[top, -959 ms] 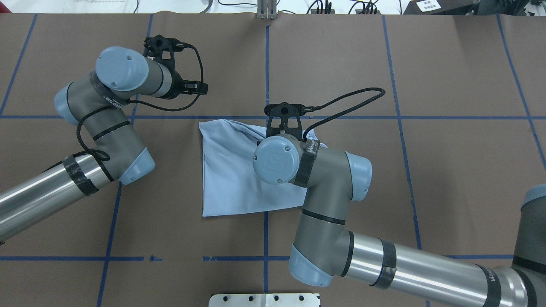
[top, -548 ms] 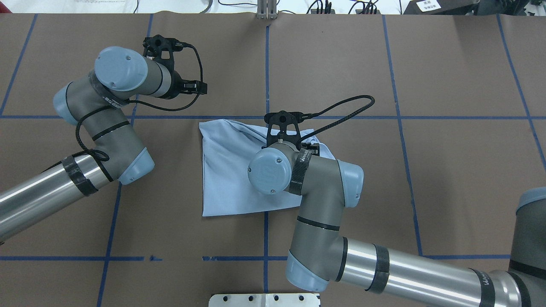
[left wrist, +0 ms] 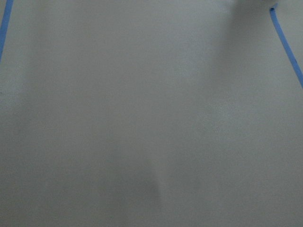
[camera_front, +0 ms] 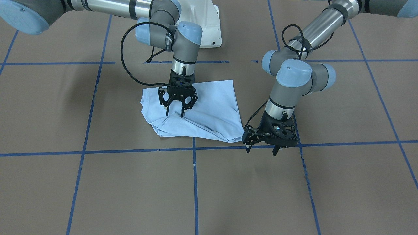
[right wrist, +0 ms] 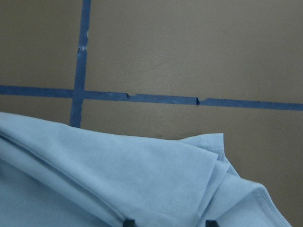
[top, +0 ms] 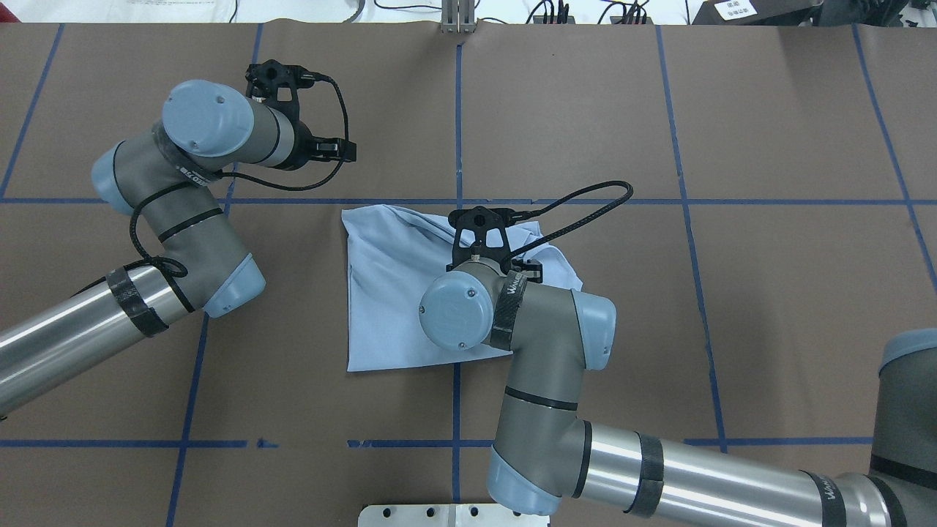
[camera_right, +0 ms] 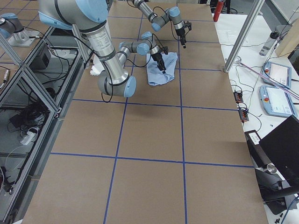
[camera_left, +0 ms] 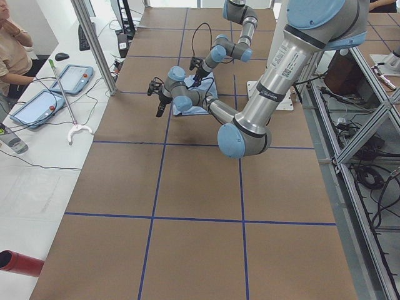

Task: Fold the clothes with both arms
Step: 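Lower the right gripper onto the shirt's folded edge nearest the robot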

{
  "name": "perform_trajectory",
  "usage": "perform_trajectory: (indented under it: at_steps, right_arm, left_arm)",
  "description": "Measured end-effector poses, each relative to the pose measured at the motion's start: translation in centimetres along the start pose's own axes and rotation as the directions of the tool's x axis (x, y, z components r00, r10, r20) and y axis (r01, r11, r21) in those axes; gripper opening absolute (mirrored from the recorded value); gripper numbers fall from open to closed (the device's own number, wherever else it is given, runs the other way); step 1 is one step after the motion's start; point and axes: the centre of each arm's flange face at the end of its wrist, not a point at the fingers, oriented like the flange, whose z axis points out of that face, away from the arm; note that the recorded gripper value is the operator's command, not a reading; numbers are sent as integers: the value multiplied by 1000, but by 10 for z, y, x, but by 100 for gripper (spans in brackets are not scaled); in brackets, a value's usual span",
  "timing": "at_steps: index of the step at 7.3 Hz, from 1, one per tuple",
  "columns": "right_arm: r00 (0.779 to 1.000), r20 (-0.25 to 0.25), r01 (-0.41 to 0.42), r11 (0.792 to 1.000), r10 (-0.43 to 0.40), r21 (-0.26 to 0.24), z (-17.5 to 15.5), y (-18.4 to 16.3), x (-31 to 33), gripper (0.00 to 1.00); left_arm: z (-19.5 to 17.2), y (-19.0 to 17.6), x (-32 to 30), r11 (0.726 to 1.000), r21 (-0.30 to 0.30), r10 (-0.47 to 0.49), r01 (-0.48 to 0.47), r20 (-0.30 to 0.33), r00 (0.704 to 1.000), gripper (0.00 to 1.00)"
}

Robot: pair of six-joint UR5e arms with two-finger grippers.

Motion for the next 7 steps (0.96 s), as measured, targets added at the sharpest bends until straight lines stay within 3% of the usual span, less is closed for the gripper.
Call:
perform_trajectory:
  at_steps: [1, 2, 3, 7]
  right_arm:
    - [1000, -3, 0, 1000, 0, -1, 2, 1, 1, 47]
    - [1000, -7, 2, 1000, -2, -2, 4, 3, 2, 31]
    - [1000, -9, 4, 1000, -4, -3, 5, 3, 3, 0]
    - [1000, -7, -10, 1000, 10, 7, 4, -8, 4, 0]
  left_arm:
    - [0, 0, 0, 1000, 0, 0, 0, 0, 1000, 100]
    - [-1, -1, 0, 1000, 1, -1, 1, 0, 1000, 100]
    - [-1, -1, 0, 1000, 2, -1, 1, -2, 1000, 100]
    - [-4, 1, -1, 1000, 3, -1, 1, -4, 1000, 100]
